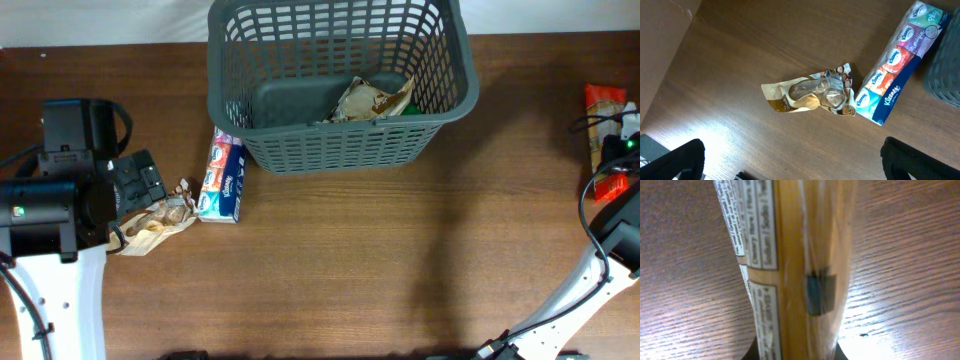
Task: Pack container
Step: 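Close the right gripper around the middle of the spaghetti pack, then lift the spaghetti pack with the right gripper over the basket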
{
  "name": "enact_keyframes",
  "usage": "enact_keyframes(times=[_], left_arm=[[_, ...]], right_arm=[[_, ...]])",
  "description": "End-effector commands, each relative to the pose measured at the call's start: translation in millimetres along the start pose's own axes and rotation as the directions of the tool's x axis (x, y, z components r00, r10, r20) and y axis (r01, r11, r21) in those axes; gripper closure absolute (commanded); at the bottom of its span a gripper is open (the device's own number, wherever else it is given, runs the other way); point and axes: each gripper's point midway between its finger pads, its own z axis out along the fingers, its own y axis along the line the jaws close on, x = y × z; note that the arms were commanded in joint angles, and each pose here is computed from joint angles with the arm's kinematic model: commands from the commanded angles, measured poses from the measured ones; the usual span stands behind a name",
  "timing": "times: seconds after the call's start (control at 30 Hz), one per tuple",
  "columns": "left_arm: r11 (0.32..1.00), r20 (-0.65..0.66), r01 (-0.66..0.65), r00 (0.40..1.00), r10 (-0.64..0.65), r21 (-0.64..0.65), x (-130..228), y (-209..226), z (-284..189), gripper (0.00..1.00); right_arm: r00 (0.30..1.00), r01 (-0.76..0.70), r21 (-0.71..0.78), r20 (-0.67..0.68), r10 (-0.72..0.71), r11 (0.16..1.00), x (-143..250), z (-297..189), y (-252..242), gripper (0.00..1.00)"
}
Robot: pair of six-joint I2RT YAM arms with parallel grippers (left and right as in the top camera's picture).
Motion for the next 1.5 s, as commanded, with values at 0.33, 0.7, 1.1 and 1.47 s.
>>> enact_keyframes(times=[0.33,0.7,1.1,1.47], left_arm=[[1.000,0.013,0.006,1.000,-0.006,0.006,-4.1,-0.3,0.0,0.01],[1.000,0.014,0.006,1.000,-0.007,0.006,-4.2,-0.3,0.0,0.01],[1.000,-0.003,0.000,1.000,0.000,0.001,0.0,0.9,0.0,0.01],[1.000,-0.008,-0.002,1.000,0.002,-0.001,1.2,1.3,0.0,0.01]], right_arm=[[0.847,0.151,-0.151,0.530,-0.049,0.977,-114.5,-226.3,121.5,0.96],[0.408,0.441,-0.061,0.902,-0.139,0.895,-59.4,-475.8,277.4,0.96],[0.148,0.843,0.137,0.871,-0.469,0.520,40.4,-472.8,486.4,0.96],[0.004,0.945,0.260,0.594,-0.804,0.197,30.2,-335.7,505.0,0.96]])
